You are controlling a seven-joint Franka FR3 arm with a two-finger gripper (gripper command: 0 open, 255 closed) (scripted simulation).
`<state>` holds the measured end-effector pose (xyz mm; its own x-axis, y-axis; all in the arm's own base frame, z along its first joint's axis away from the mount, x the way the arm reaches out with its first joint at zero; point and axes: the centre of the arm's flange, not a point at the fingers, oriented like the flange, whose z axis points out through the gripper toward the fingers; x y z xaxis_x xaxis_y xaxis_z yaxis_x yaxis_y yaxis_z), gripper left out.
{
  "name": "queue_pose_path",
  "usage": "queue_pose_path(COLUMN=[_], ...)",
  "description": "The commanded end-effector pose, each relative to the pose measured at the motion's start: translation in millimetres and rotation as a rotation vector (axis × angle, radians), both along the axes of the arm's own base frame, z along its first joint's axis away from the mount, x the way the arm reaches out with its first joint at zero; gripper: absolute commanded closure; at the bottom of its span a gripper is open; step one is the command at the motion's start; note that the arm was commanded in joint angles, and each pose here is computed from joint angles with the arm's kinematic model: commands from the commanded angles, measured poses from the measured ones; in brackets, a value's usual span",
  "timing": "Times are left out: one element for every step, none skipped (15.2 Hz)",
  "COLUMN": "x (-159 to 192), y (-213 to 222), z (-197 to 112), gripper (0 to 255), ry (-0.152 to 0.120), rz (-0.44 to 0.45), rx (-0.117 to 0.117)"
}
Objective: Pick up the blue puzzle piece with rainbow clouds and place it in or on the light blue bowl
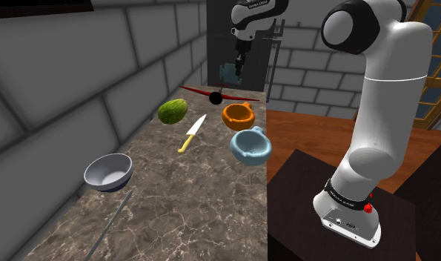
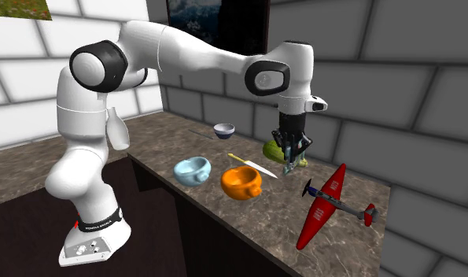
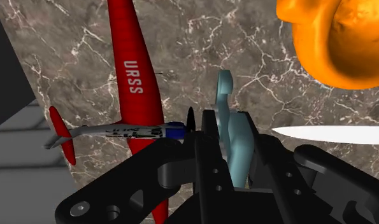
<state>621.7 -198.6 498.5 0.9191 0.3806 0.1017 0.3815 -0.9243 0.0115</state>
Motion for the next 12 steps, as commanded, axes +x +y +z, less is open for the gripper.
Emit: queue_pose_path(x=[-1, -11, -22, -32, -42, -53, -63, -74, -84, -95, -105, -116], y=[1, 9, 17, 25, 33, 41, 49, 57, 65, 73, 81, 89], z=[7, 8, 8, 9, 9, 10, 10, 11, 12, 12, 13, 13], gripper=[255, 255, 255, 255, 255, 255, 255, 255, 255, 255, 255, 255], ry=[0.000, 0.000, 0.000, 0.000, 0.000, 0.000, 0.000, 0.000, 0.000, 0.000, 0.000, 0.000], rz=[0.000, 0.000, 0.000, 0.000, 0.000, 0.000, 0.000, 0.000, 0.000, 0.000, 0.000, 0.000], rx=[0.000, 0.000, 0.000, 0.000, 0.000, 0.000, 0.000, 0.000, 0.000, 0.000, 0.000, 0.000])
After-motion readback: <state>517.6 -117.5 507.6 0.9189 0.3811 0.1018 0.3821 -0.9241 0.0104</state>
